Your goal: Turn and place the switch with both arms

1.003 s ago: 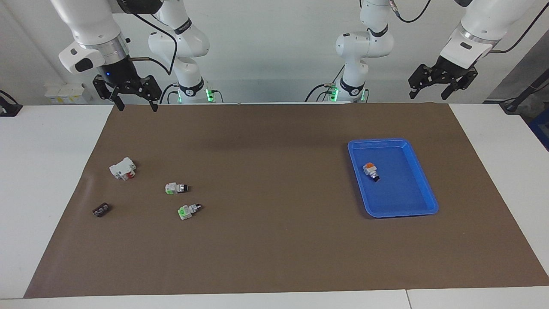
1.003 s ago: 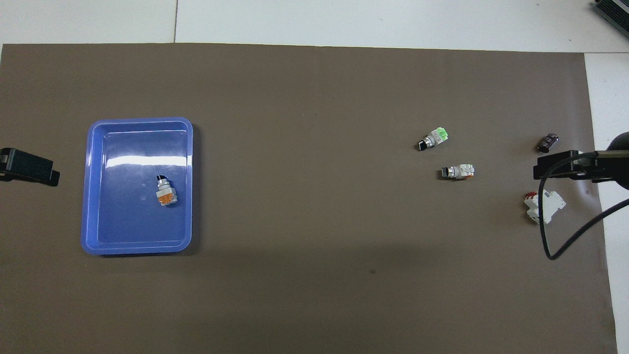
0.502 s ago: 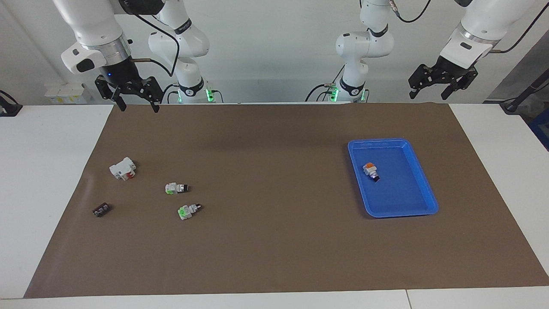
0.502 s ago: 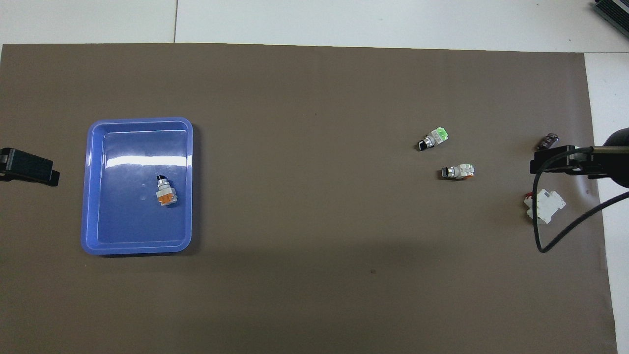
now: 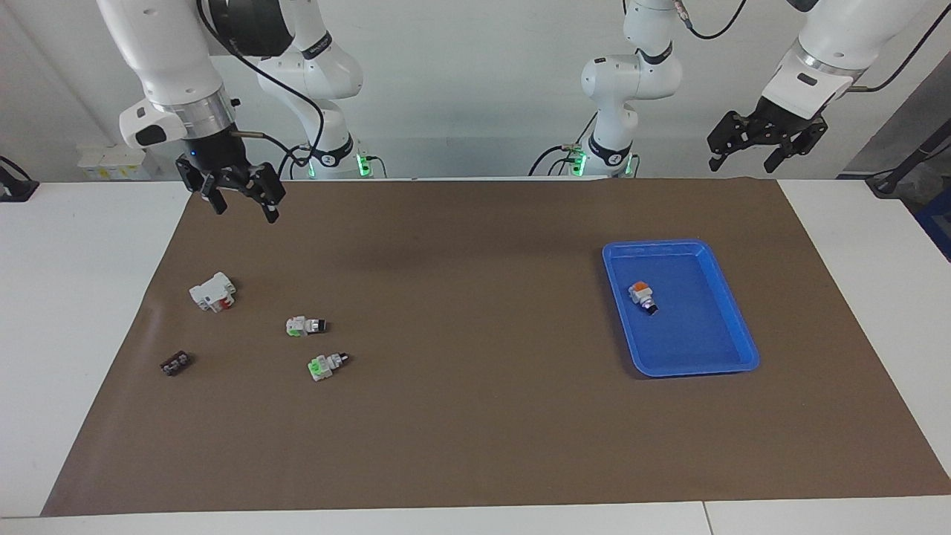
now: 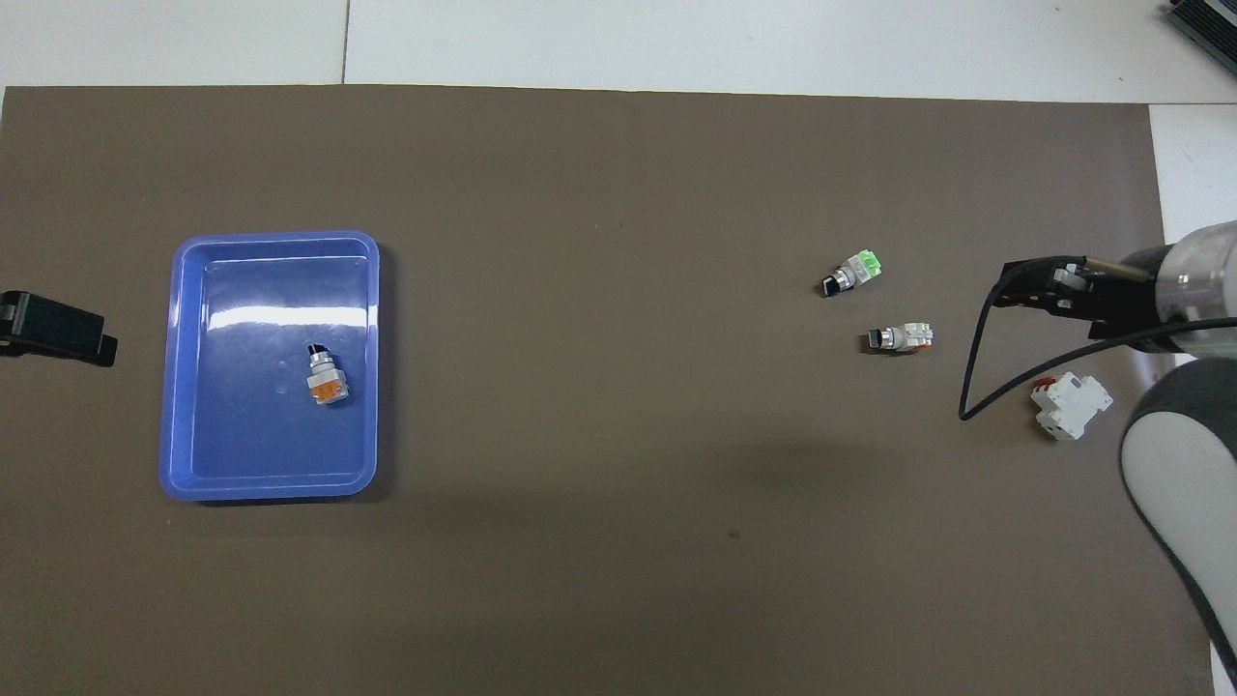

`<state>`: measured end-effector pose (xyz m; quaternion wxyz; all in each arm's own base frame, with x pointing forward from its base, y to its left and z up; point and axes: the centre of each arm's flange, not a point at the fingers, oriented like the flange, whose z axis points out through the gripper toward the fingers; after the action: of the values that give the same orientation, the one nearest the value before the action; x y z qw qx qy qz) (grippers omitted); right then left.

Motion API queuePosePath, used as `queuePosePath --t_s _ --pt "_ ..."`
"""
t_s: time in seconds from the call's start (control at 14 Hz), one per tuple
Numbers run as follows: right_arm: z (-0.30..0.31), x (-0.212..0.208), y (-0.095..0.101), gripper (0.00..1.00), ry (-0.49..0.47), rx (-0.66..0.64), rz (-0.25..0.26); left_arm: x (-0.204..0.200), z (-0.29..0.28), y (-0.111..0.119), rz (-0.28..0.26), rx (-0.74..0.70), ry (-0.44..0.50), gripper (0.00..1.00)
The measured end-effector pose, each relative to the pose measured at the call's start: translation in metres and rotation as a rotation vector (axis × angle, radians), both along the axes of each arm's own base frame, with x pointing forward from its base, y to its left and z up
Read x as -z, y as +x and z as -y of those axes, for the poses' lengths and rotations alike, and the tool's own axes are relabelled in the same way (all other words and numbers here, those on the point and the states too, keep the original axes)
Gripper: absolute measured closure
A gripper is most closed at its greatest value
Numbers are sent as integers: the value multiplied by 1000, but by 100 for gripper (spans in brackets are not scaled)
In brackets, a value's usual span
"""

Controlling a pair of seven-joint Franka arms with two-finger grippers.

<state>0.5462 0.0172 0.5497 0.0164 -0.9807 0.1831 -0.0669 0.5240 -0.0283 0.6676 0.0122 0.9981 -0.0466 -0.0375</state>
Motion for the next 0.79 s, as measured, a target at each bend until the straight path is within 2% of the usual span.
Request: queuePosePath --t_s 0.21,0.43,0.79 --pt "0 49 15 0 15 97 -15 0 0 0 0 0 0 0" --pt "-5 85 30 0 23 132 -23 0 0 0 0 0 0 0" --pt "-6 104 36 0 26 165 -45 0 0 0 0 0 0 0"
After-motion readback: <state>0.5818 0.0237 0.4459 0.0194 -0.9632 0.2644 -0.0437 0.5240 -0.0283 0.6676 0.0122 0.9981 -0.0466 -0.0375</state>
